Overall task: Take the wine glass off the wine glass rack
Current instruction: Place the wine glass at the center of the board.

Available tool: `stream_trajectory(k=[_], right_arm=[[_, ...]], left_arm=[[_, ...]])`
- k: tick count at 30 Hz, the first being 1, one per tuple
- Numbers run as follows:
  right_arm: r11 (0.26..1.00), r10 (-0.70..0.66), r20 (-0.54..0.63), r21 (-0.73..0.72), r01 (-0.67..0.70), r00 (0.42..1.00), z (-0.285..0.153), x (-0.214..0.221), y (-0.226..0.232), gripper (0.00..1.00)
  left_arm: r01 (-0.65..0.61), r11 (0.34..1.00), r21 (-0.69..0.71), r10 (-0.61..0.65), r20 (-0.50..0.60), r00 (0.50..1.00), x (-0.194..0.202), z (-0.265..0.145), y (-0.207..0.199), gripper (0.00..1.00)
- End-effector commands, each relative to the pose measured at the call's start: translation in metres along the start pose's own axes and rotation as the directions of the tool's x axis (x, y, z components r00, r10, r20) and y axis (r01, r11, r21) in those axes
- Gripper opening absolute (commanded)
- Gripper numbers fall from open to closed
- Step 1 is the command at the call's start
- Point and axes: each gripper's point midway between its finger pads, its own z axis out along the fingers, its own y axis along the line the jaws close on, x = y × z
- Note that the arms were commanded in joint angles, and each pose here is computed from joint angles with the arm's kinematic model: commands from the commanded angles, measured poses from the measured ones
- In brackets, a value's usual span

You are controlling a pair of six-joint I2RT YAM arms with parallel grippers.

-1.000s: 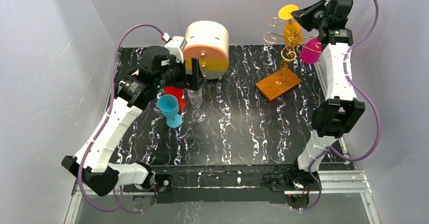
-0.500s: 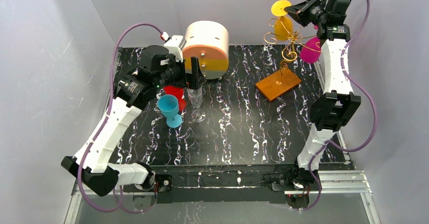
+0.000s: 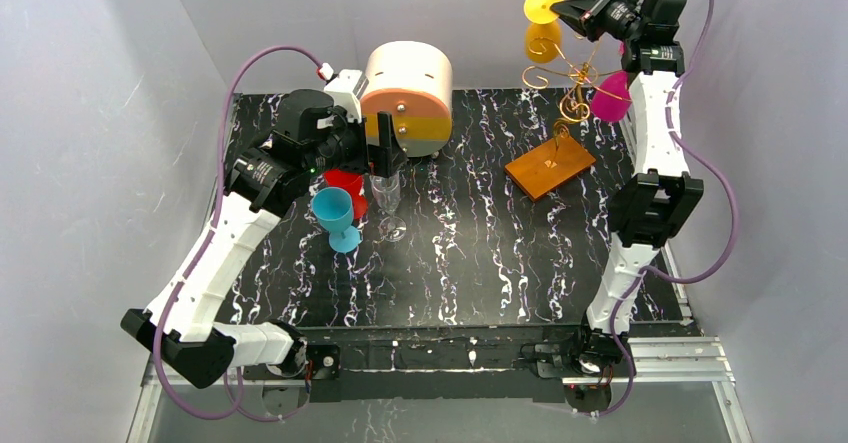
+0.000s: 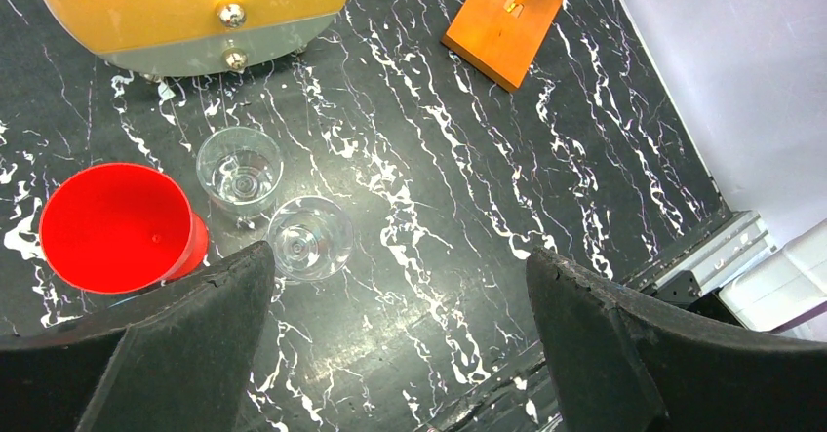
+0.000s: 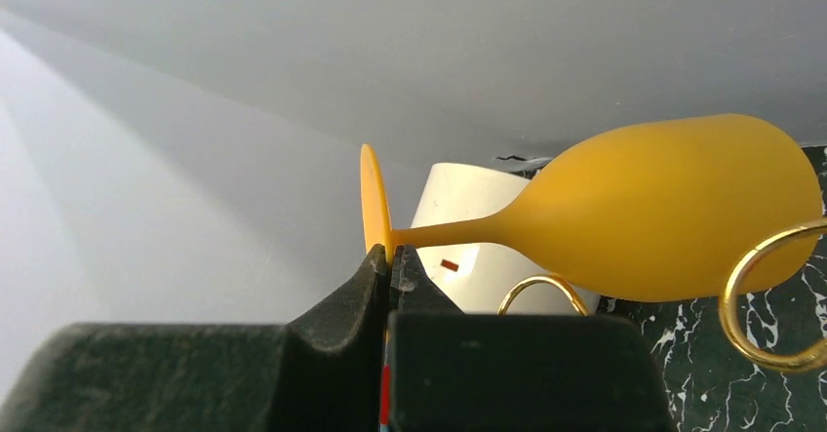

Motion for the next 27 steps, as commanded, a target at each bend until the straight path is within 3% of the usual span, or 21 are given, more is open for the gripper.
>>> stream_trajectory(k=[1, 27], right_arm=[[0.983, -0.085, -0.070, -0.168, 0.072, 0.994, -0.006, 0.012, 0.050, 0.01], [0.885, -0.356, -0.274, -0.407, 0.227, 0.893, -0.076, 0.106, 0.115, 0.01]], left_arm=[[-0.005, 1.000, 0.009, 0.005, 0.026, 1.000, -0.010, -0.011, -0.005, 0.98], [0.056, 0.998, -0.015, -0.054, 0.120, 0.991, -0.025, -0.023, -0.003, 0.98]])
